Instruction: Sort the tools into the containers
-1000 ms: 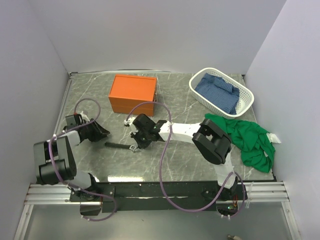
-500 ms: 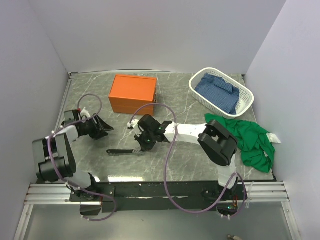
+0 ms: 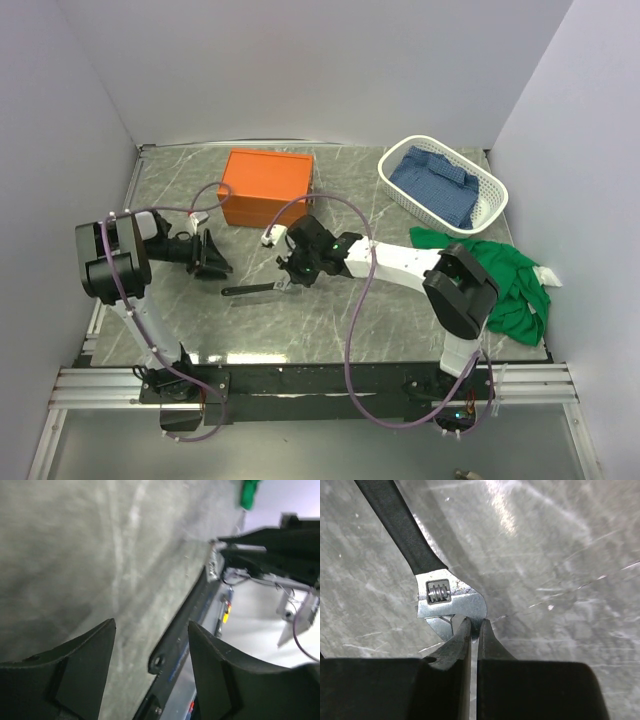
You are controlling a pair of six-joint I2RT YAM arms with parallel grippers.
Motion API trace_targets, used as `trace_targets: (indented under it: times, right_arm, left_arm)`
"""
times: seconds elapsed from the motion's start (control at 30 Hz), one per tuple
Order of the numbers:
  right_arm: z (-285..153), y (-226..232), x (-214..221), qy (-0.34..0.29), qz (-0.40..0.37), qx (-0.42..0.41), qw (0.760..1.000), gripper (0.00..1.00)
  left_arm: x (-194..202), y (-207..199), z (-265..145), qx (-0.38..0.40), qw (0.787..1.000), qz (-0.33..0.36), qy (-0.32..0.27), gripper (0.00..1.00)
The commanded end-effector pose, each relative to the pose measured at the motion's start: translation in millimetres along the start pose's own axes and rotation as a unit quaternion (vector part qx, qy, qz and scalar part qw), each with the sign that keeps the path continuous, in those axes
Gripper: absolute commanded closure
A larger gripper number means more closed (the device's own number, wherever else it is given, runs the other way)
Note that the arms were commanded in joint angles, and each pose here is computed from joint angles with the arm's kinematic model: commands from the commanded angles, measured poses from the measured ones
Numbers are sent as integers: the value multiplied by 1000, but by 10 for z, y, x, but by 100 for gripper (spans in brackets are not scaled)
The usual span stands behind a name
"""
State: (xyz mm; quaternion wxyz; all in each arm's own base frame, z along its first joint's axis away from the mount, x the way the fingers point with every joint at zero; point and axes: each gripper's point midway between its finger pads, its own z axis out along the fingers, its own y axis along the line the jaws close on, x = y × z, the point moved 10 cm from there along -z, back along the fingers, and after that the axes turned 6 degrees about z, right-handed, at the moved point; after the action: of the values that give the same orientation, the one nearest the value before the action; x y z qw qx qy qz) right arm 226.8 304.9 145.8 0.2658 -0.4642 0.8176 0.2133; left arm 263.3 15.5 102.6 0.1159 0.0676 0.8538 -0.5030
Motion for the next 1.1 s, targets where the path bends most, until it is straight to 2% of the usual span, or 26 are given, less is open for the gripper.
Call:
trace_targets:
  times: [0.0,0.2,0.23,0.3,0.33,0.37,0.4,0.43,0.47,0.53,0.73,0.93,1.07]
  right_arm:
    - [-326,-17,-443,-89,-32,13,995,100]
    - [-661,-134,-615,-125,-48,42,990,100]
    - [-754,-197,-657,-136,-47,53,988,100]
    - [-857,-253,-696,-145,-52,67,986,100]
    - [-948,-310,-740,-158,-49,78,983,100]
    - [-995,-347,-767,-166,-45,85,981,100]
    - [-1037,-375,-800,-175,-40,93,979,100]
    - [-1121,-458,-871,-190,-30,106,976,100]
    - [-1161,-492,-922,-203,-23,112,972,100]
    - [-1246,-561,-1055,-226,-13,123,966,100]
    - [-1299,-920,-1459,-274,25,172,946,100]
    - [-1032,-1312,-1770,-277,25,220,935,100]
    - [-828,-1461,-1794,-268,27,245,931,100]
  left_arm:
    - [15,-251,-65,65,996,59,-28,35]
    - [-23,-561,-297,41,989,109,-95,34]
    - [-95,-633,-407,18,981,145,-123,34]
    - [-180,-750,-545,-7,977,134,-164,33]
    - [-301,-825,-710,-58,954,201,-216,33]
    - [-355,-944,-788,-82,953,148,-253,32]
    - [-391,-1025,-856,-112,938,163,-285,32]
    - [-409,-1178,-967,-149,913,198,-323,31]
    - [-465,-1259,-1022,-157,904,209,-338,30]
    - [-584,-1359,-1119,-160,901,201,-349,30]
    - [-514,-1409,-1100,-160,899,185,-363,31]
    - [-490,-1512,-1126,-165,898,177,-368,31]
    - [-501,-1560,-1167,-174,896,180,-366,31]
